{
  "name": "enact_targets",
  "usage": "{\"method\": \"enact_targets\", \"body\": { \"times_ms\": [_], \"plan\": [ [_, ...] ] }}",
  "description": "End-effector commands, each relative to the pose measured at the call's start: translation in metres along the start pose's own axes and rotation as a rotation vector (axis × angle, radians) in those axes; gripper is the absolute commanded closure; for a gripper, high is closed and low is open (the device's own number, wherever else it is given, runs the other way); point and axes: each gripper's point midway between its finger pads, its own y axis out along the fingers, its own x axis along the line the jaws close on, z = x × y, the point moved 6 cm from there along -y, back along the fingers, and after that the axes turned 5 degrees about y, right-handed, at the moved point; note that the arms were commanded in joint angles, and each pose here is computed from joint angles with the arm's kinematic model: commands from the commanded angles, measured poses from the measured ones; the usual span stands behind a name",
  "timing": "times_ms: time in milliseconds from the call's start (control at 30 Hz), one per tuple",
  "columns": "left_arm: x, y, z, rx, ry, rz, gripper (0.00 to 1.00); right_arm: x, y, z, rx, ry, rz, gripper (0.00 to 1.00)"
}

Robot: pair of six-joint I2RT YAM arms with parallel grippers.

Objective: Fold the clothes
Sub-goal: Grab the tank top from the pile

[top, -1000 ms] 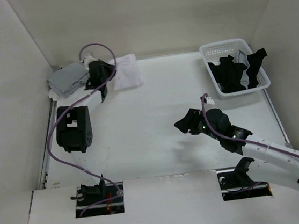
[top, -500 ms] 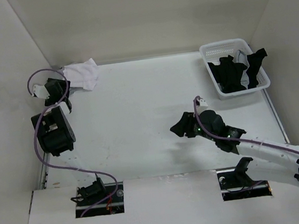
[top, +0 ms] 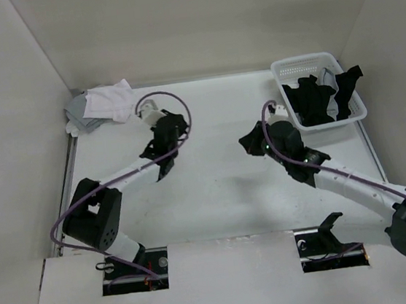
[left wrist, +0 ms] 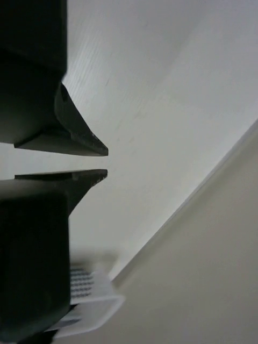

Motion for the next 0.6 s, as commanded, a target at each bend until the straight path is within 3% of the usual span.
{"method": "enact_targets", "body": {
  "times_ms": [0,167,267,433,567],
  "plan": [
    [-0.051,-0.044,0.026,0.015,0.105,0.165,0.88,0.002,0.007,-0.076,-0.234,-0.052,0.11,0.99],
    [-0.07,-0.136,0.132,0.331,0.288,0.435,0.88,-0.053,0.012,-0.179,-0.448,-0.07,0.38,0.95],
    [-0.051,-0.181,0.171,0.476,0.35,0.532,0.82,-0.111,0.018,-0.221,-0.484,-0.02,0.58,0.84],
    [-0.024,-0.211,0.198,0.566,0.344,0.577,0.73,-0.177,0.021,-0.231,-0.418,0.016,0.795,0.53],
    [-0.02,-0.215,0.209,0.593,0.347,0.606,0.7,-0.2,0.016,-0.218,-0.37,0.044,0.862,0.47]
  ]
}}
